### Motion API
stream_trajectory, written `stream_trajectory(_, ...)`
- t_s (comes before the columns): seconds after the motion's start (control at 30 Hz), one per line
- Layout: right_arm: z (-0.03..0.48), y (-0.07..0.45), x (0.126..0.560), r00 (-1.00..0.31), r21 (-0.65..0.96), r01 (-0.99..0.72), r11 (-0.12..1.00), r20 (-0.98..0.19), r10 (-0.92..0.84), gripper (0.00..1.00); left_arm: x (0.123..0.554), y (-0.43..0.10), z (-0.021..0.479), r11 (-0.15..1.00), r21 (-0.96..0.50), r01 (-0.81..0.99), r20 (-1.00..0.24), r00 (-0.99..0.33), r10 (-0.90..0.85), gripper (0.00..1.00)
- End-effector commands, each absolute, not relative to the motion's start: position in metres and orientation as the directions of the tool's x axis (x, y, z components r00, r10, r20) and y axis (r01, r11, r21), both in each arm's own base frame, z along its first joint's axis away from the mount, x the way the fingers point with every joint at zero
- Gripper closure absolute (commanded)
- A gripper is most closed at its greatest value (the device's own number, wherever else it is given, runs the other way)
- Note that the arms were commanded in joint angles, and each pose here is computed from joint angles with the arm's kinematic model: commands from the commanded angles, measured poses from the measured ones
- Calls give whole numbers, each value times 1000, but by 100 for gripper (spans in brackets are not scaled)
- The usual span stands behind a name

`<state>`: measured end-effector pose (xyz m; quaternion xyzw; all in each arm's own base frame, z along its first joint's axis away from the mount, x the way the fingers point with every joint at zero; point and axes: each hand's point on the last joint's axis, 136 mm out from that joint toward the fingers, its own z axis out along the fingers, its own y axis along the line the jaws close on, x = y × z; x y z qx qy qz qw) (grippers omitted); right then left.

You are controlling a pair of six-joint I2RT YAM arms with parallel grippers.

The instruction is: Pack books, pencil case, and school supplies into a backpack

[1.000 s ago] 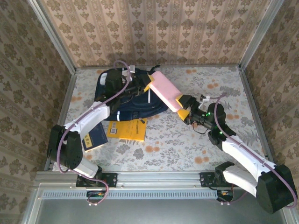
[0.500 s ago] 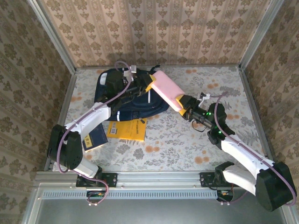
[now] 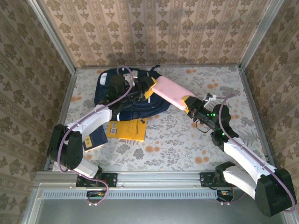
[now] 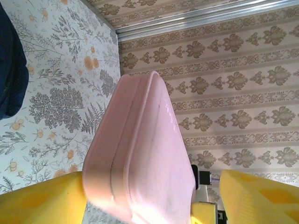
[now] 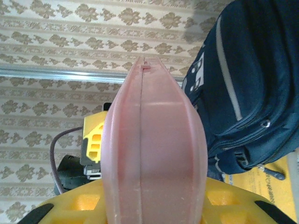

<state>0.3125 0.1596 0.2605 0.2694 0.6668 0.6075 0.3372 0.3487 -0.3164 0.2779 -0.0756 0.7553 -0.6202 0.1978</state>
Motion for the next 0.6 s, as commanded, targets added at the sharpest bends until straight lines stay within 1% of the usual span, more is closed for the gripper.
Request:
stream_trajectory(0.0,256,145,312,-591,988,-46,145,-144,794,67,347,-318,275,259,-950,173,-253,-913,-319,23)
stream_trajectory(0.03,255,142,312,-589,988,-40,147,-142,796,67,348,-316,274,282,-942,182,-269,-912,-310,22)
stream_trajectory(0.07,253,139,312,-584,988,-35,152,-144,799,68,349,-312,270,329,-923,200,-301,-908,-293,21)
stream_trajectory(0.17,248,128,308,-569,980,-22,197,-174,803,69,363,-291,256,550,-802,234,-415,-880,-230,20)
stream_trajectory(0.2,244,124,306,-564,975,-11,223,-190,803,69,370,-285,252,612,-751,246,-448,-872,-199,20)
stream_trajectory(0.23,242,121,304,-560,971,-3,239,-200,804,69,376,-281,251,648,-717,255,-468,-866,-176,20)
stream_trajectory(0.3,237,117,300,-557,958,0,286,-237,796,69,394,-279,248,702,-655,280,-509,-850,-135,21)
stream_trajectory(0.33,235,116,299,-559,952,4,305,-251,790,70,401,-280,241,723,-633,276,-505,-855,-115,22)
stream_trajectory(0.37,233,116,297,-564,948,2,318,-261,783,70,418,-270,233,740,-623,252,-496,-859,-125,25)
stream_trajectory(0.47,231,116,293,-585,939,-8,344,-283,760,69,446,-272,210,762,-609,219,-450,-887,-104,32)
stream_trajectory(0.57,234,114,288,-586,926,-23,377,-318,745,68,465,-278,191,785,-584,208,-426,-901,-78,33)
